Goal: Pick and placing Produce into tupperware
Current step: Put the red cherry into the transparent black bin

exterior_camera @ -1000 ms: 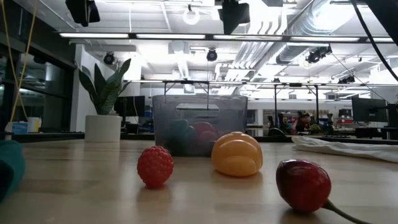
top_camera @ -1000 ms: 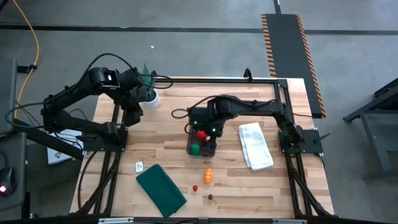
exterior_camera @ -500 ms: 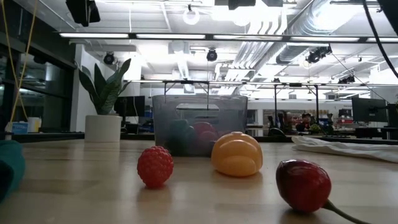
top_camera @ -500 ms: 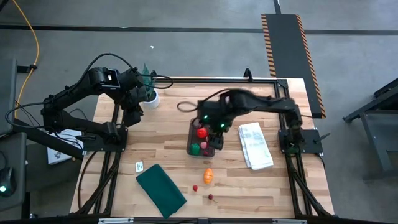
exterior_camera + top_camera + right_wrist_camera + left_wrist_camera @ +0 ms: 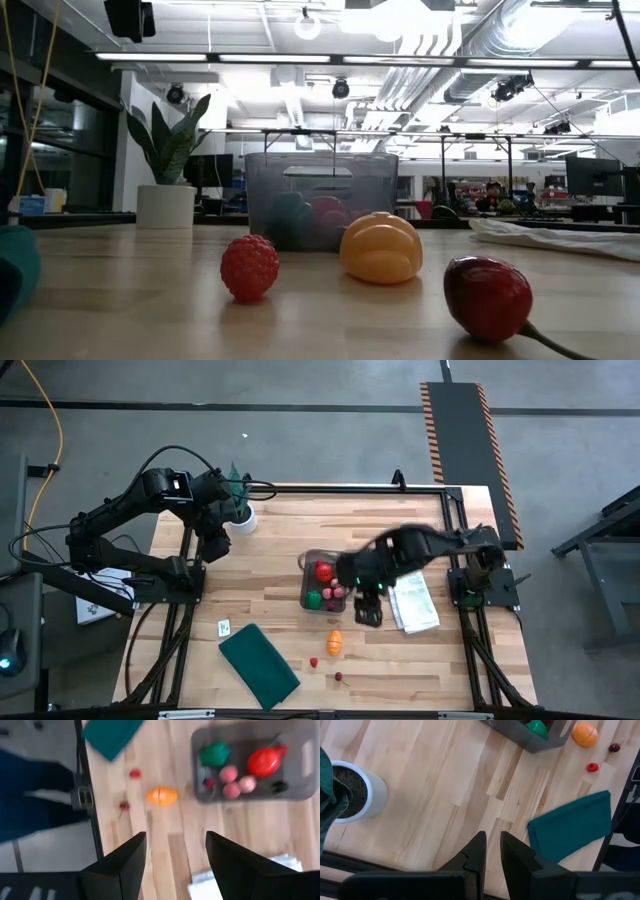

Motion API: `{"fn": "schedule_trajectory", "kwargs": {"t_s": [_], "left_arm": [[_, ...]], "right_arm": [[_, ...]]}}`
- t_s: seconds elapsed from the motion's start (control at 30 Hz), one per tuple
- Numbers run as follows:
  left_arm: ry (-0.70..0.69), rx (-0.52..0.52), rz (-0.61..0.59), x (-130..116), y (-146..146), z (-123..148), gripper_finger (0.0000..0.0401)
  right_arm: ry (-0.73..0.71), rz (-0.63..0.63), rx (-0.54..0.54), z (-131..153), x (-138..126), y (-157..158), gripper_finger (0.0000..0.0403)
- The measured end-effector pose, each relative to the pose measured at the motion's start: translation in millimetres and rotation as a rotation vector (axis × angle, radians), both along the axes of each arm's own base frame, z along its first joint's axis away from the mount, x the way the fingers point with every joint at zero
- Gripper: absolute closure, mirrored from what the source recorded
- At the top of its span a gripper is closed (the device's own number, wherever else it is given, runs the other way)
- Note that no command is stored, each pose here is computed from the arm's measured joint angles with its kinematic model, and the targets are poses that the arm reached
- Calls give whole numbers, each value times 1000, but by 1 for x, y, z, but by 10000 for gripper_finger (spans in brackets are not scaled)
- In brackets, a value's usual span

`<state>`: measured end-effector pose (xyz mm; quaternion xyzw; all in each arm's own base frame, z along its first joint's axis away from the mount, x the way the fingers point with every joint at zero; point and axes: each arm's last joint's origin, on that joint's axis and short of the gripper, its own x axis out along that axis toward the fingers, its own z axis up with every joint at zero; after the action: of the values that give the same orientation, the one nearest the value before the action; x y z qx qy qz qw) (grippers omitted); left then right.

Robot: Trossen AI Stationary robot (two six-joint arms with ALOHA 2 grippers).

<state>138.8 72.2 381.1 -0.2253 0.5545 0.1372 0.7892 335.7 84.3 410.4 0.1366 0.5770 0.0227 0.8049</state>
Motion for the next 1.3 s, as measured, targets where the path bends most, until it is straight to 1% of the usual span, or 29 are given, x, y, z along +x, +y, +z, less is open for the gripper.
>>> {"fn": "schedule_trajectory", "kwargs": {"t_s": [0.07, 0.17, 0.23, 0.3, 0.37, 0.47, 0.53, 0.6, 0.67, 0.77, 0.87, 1.03, 1.23, 1.3], "left_arm": [[1, -6, 16, 0, 0, 0, 355], [1, -18, 49, 0, 0, 0, 355], [3, -26, 72, 0, 0, 0, 355], [3, -35, 95, 0, 0, 0, 355], [4, -44, 119, 0, 0, 0, 355], [5, -55, 150, 0, 0, 0, 355], [6, -60, 164, 0, 0, 0, 355], [6, -62, 169, 0, 0, 0, 355], [6, -65, 177, 0, 0, 0, 355], [7, -69, 188, 0, 0, 0, 355], [7, -65, 183, 0, 0, 0, 355], [7, -53, 154, 0, 0, 0, 355], [5, -37, 112, 0, 0, 0, 355], [5, -30, 91, 0, 0, 0, 355]], "right_arm": [[30, 12, -5, -5, -7, 11, 208], [80, 18, -16, -12, -26, 25, 208], [104, -1, -38, -18, -41, 32, 208], [102, -38, -35, -25, -57, 37, 208], [63, -90, 8, -31, -73, 40, 208], [7, -208, 116, -45, -89, 43, 208], [-5, -296, 191, -58, -96, 44, 208], [-1, -340, 255, -72, -98, 47, 208], [36, -373, 295, -87, -98, 51, 208], [75, -393, 350, -108, -90, 57, 208], [111, -405, 360, -125, -78, 64, 208], [109, -447, 393, -145, -54, 73, 208], [88, -561, 475, -168, -25, 78, 208], [86, -587, 472, -172, -16, 80, 208]]}}
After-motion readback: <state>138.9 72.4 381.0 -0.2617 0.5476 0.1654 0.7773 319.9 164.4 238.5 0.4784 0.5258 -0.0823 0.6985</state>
